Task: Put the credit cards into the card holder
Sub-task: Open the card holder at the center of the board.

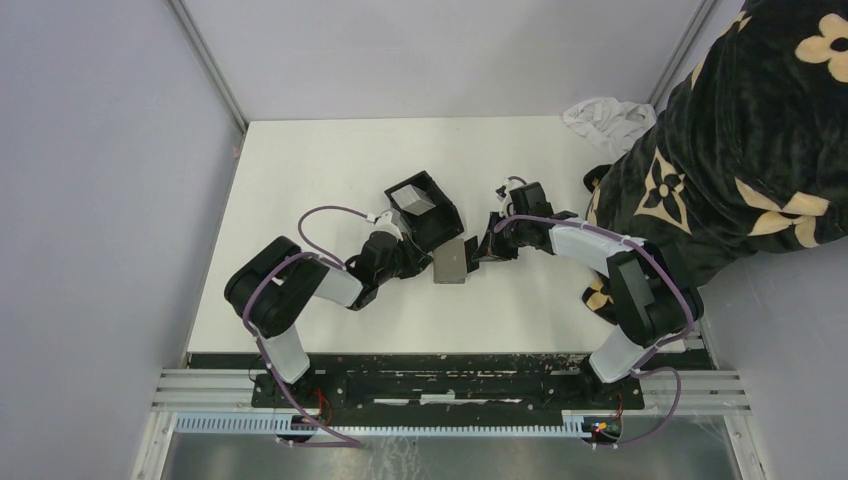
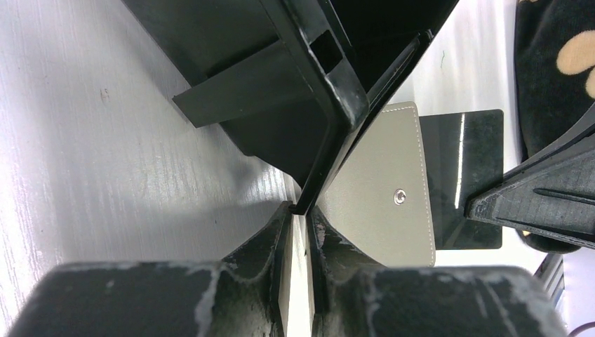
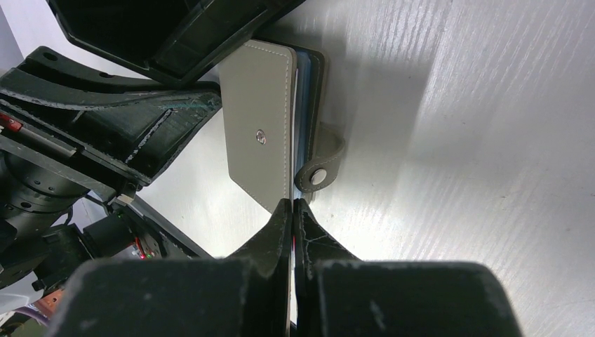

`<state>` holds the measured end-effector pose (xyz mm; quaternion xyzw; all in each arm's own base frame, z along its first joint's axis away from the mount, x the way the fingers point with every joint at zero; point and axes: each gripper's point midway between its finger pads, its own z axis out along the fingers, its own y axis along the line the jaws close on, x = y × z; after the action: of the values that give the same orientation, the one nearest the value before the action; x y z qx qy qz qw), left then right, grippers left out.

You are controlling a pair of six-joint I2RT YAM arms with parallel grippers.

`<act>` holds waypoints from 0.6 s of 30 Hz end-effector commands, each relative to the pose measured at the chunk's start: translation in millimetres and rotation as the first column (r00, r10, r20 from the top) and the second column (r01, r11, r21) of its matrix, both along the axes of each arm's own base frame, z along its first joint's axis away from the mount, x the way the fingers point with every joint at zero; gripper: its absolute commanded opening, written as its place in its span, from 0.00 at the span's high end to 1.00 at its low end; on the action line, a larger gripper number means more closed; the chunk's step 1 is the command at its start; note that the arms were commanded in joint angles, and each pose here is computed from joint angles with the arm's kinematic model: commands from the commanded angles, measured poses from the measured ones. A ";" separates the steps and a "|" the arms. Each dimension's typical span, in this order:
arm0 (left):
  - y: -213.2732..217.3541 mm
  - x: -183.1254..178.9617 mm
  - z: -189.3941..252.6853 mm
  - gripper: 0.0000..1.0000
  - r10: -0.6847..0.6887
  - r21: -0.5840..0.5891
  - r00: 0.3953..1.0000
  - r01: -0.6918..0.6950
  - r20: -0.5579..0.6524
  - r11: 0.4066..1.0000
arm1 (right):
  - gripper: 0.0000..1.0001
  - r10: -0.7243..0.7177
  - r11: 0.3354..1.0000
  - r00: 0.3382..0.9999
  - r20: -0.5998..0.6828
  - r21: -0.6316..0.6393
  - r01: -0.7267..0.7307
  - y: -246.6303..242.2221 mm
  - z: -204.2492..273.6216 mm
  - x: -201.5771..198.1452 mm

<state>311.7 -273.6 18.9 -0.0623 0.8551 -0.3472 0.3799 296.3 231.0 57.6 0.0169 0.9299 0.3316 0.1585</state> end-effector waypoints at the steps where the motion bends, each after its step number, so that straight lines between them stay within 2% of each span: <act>1: 5.8 -7.0 -20.4 0.81 -0.018 0.073 0.999 0.020 -0.027 0.997 | 0.99 0.006 1.000 0.998 0.058 0.030 -0.008 2.7 16.2 5.9; 18: 5.2 -6.7 -20.6 0.82 -0.021 0.072 0.999 0.023 -0.028 0.997 | 0.99 0.003 1.000 1.000 0.018 0.026 -0.004 1.8 -6.6 0.1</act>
<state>312.4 -274.5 18.5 -0.0618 0.8537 -0.3491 0.3814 288.8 228.0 46.8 0.0193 0.9325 0.3282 0.1495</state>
